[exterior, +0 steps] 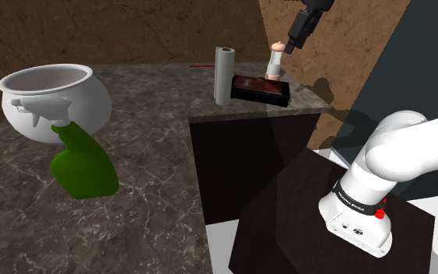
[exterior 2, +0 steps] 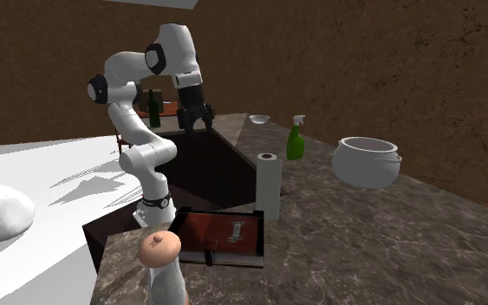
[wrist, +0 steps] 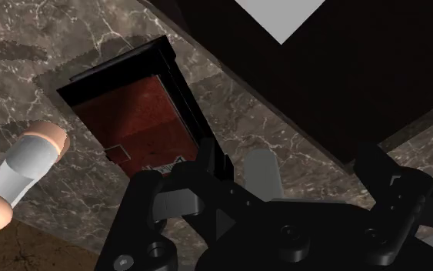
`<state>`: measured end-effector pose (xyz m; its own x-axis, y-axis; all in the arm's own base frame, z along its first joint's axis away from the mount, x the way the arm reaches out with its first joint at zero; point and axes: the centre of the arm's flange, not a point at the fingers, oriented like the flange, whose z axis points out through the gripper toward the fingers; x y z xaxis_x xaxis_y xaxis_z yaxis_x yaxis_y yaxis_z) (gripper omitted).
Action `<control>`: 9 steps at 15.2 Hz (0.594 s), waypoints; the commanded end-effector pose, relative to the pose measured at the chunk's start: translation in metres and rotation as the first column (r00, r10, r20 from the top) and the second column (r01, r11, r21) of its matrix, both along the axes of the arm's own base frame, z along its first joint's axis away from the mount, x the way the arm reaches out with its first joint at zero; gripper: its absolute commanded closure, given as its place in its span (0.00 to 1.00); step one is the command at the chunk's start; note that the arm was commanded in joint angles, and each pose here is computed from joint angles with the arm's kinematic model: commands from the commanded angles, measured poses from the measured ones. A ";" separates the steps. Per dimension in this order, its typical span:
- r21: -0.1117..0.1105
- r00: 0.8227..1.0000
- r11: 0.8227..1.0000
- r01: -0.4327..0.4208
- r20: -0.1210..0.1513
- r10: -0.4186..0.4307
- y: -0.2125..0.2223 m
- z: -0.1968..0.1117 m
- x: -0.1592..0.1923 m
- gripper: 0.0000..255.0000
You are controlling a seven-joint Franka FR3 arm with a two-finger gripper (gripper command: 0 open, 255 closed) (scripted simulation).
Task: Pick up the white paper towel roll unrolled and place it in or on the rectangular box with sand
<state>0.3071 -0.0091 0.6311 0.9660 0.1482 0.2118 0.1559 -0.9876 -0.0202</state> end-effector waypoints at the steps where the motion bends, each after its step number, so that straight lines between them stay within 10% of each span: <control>1: 0.000 1.000 1.000 0.000 0.000 0.000 0.000 0.000 0.000 0.00; 9: -0.055 0.998 0.998 -0.034 -0.046 0.032 0.034 -0.005 0.109 0.00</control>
